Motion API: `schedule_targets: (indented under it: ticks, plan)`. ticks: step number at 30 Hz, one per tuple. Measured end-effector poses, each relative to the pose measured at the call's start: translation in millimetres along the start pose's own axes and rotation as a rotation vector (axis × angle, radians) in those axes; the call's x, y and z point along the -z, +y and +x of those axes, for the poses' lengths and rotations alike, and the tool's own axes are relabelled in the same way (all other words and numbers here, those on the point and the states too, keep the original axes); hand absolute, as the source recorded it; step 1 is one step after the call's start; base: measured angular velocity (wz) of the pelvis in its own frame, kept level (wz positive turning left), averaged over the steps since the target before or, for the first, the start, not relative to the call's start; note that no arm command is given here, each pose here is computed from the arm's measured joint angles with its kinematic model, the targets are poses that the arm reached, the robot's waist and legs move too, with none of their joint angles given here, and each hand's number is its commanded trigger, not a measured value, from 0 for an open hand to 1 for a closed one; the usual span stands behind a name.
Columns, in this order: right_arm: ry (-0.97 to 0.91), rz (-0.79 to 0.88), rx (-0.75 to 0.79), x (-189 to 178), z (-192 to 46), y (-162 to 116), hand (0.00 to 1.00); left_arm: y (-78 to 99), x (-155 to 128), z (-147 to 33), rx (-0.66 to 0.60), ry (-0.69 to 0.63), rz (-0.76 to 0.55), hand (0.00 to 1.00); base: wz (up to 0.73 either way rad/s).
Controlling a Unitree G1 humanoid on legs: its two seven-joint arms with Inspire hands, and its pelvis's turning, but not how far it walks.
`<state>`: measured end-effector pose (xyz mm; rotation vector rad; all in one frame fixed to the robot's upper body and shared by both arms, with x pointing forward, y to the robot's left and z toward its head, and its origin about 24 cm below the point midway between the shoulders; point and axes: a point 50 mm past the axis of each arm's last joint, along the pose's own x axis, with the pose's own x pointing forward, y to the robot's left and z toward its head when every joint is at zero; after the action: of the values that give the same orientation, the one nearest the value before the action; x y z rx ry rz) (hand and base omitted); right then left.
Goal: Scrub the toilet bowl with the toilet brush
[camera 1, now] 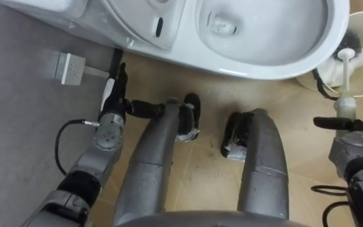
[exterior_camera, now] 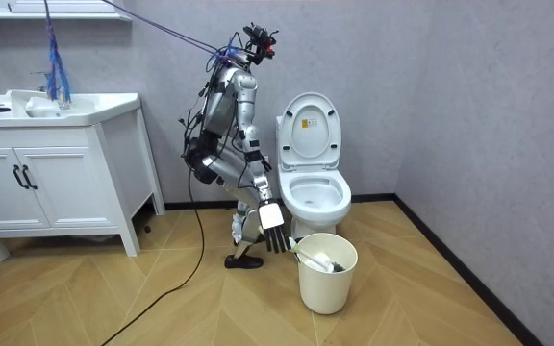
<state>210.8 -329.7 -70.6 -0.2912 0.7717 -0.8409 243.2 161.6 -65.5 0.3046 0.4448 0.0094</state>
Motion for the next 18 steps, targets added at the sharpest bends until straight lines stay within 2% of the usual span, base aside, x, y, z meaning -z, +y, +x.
schedule_targets:
  ticks: [6,7,8,9,18]
  plan:
    - [-0.030,-0.043,-0.010,-1.1,0.0,-0.2,0.00,-0.3,-0.6,0.3,0.007,-0.003,0.000,0.00,0.00]
    - [-0.035,-0.051,-0.009,-1.4,0.3,-1.2,0.20,-0.3,-0.6,0.3,0.008,-0.003,0.000,0.00,0.00]
    - [-0.045,-0.066,-0.009,-1.8,0.9,-2.7,0.77,-0.3,-0.6,0.2,0.010,-0.002,0.000,0.00,0.00]
    - [-0.050,-0.076,-0.008,-2.1,1.4,-4.1,1.00,-0.4,-0.5,0.2,0.011,-0.002,0.000,0.00,0.00]
    - [-0.083,-0.112,-0.012,-4.3,2.7,-7.2,1.00,2.3,1.3,-0.3,0.015,0.001,0.007,0.00,0.01]
